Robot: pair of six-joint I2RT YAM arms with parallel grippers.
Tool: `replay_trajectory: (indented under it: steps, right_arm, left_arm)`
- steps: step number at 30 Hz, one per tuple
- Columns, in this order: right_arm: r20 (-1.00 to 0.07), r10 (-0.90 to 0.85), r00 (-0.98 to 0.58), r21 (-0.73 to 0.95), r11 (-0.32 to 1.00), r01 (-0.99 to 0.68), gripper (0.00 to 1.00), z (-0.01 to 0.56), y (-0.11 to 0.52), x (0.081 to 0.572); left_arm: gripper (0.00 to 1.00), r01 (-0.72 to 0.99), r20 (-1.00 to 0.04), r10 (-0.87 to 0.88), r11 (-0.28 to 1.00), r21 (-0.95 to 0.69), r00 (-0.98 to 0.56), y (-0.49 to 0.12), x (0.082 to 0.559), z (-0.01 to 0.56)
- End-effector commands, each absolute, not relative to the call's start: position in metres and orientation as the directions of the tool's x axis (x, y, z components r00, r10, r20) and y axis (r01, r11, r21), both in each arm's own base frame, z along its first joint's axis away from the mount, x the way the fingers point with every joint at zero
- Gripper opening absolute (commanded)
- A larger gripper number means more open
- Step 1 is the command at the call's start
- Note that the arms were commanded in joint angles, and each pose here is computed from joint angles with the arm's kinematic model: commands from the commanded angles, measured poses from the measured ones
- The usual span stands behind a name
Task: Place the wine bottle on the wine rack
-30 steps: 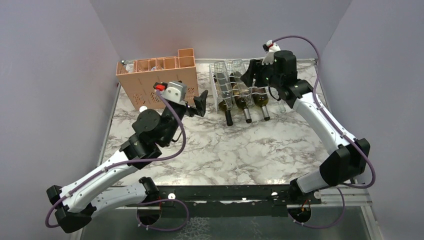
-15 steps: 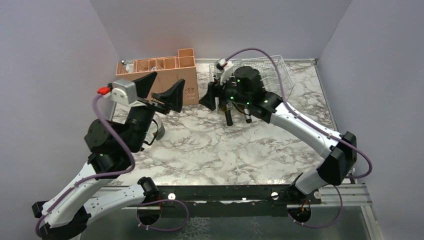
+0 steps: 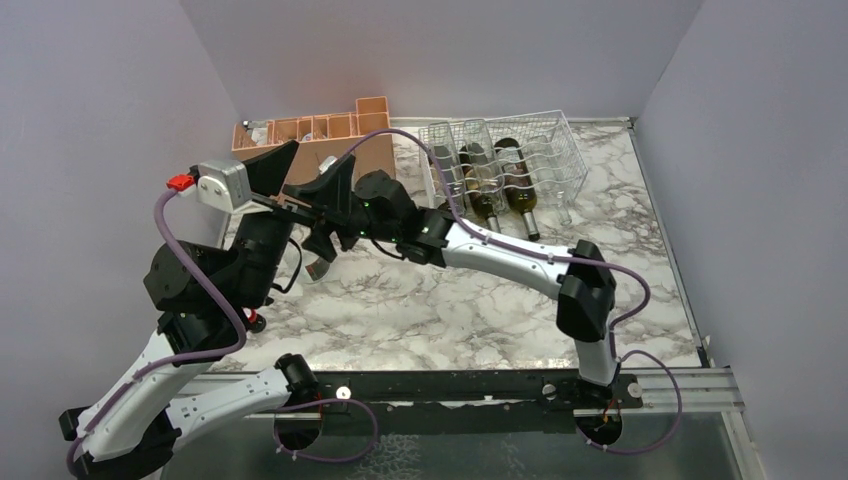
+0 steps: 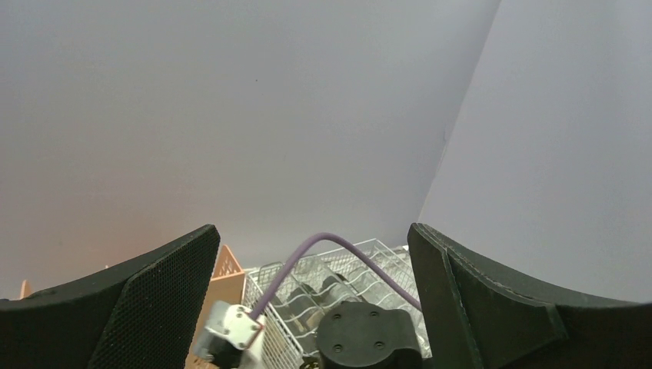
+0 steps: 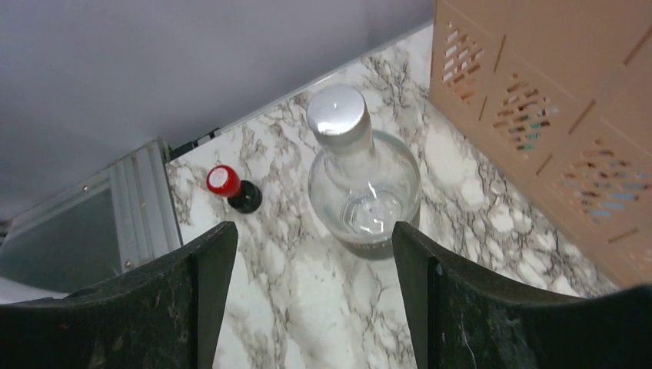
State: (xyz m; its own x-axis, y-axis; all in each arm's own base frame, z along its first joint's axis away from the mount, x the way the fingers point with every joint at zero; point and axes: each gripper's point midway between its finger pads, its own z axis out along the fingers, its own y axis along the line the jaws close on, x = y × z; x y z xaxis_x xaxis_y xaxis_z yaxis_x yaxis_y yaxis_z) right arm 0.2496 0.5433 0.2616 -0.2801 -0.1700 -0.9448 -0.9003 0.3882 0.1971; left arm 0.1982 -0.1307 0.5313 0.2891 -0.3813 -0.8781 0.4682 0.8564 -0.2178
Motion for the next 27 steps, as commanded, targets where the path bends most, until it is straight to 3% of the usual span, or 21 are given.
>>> replay_trajectory:
  steps: [1, 12, 19, 25, 27]
  right_arm:
    - [-0.975, -0.106, -0.193, 0.131, 0.425, -0.896, 0.77, 0.278, 0.575, 0.268]
    - [-0.983, -0.118, -0.143, 0.087, 0.389, -0.917, 0.74, 0.252, 0.622, 0.280]
    - [-0.987, -0.094, -0.133, 0.089, 0.379, -0.921, 0.50, 0.246, 0.633, 0.283]
    - [-0.994, -0.079, -0.077, 0.034, 0.444, -0.896, 0.13, 0.254, 0.614, 0.291]
    - [-0.997, -0.063, -0.045, 0.011, 0.467, -0.884, 0.07, 0.263, 0.602, 0.292]
  left_arm:
    - [0.99, 0.450, -0.880, -0.379, 0.864, -0.226, 0.287, -0.126, 0.199, 0.535]
    - [0.99, 0.461, -0.856, -0.410, 0.854, -0.239, 0.316, -0.115, 0.190, 0.552]
    - [0.99, 0.461, -0.854, -0.409, 0.856, -0.236, 0.322, -0.112, 0.188, 0.556]
    - [0.99, 0.447, -0.856, -0.405, 0.862, -0.240, 0.320, -0.106, 0.187, 0.554]
    - [0.99, 0.440, -0.860, -0.399, 0.866, -0.238, 0.319, -0.107, 0.188, 0.552]
